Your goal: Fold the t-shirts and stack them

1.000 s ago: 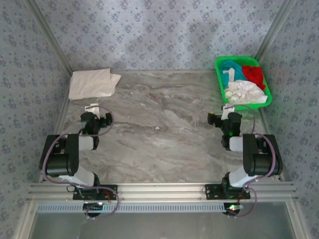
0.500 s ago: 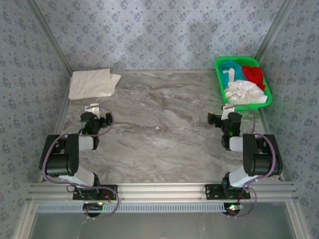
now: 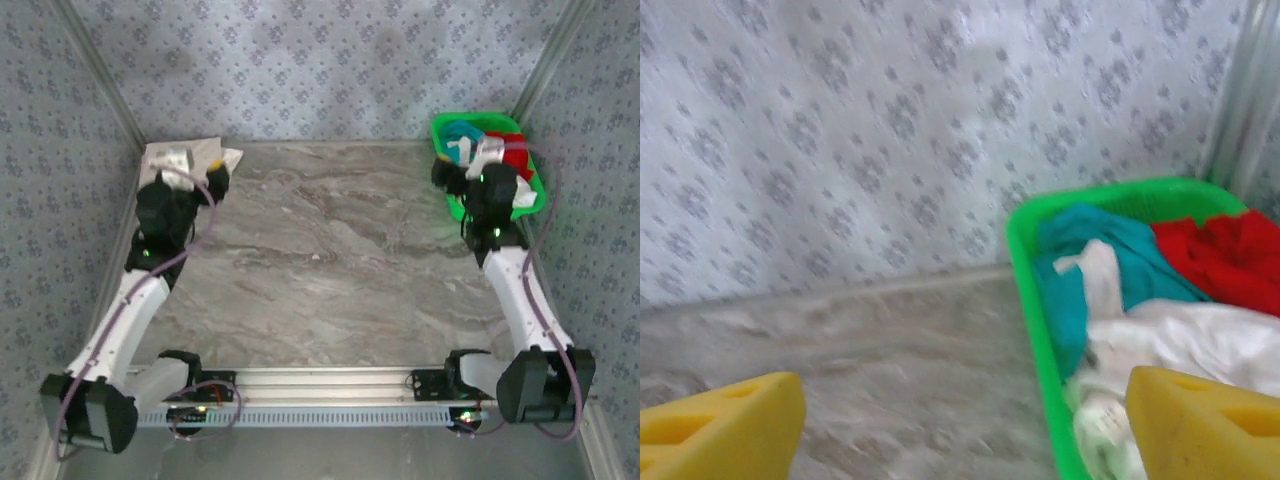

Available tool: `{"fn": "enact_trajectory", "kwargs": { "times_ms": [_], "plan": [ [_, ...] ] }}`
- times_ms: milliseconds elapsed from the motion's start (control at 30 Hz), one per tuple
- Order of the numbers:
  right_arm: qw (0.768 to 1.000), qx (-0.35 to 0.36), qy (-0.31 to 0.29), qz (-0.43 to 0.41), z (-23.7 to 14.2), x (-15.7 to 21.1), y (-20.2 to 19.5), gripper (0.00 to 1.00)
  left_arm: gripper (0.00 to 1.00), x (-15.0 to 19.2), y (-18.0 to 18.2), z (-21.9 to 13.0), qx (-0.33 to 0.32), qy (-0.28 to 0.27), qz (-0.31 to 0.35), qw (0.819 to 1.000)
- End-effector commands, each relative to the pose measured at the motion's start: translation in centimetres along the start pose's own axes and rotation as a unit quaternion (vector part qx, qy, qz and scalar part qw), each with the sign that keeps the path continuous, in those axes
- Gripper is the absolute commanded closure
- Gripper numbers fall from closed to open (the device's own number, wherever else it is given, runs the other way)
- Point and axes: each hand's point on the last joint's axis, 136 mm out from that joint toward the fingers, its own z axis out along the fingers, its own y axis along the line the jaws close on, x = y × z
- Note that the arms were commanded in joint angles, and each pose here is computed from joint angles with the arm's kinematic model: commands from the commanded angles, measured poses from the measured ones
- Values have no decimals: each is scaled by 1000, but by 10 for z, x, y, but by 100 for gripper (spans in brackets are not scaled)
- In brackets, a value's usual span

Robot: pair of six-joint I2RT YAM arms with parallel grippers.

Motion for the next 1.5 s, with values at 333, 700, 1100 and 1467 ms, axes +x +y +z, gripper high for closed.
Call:
{"fn": "enact_trajectory", "kwargs": {
  "times_ms": [333,700,1100,1467],
  "plan": [
    [937,43,340,73,88,95,-45,32,26,129,-130,54,126,241,20,962],
    [912,166,354,123,116,92,-146,32,26,158,-138,38,139,265,20,954],
    [869,182,445,120,141,155,-176,35,26,164,-150,37,155,268,36,950],
    [884,168,420,122,154,139,-184,90,25,170,-151,40,154,275,39,948]
  ]
}}
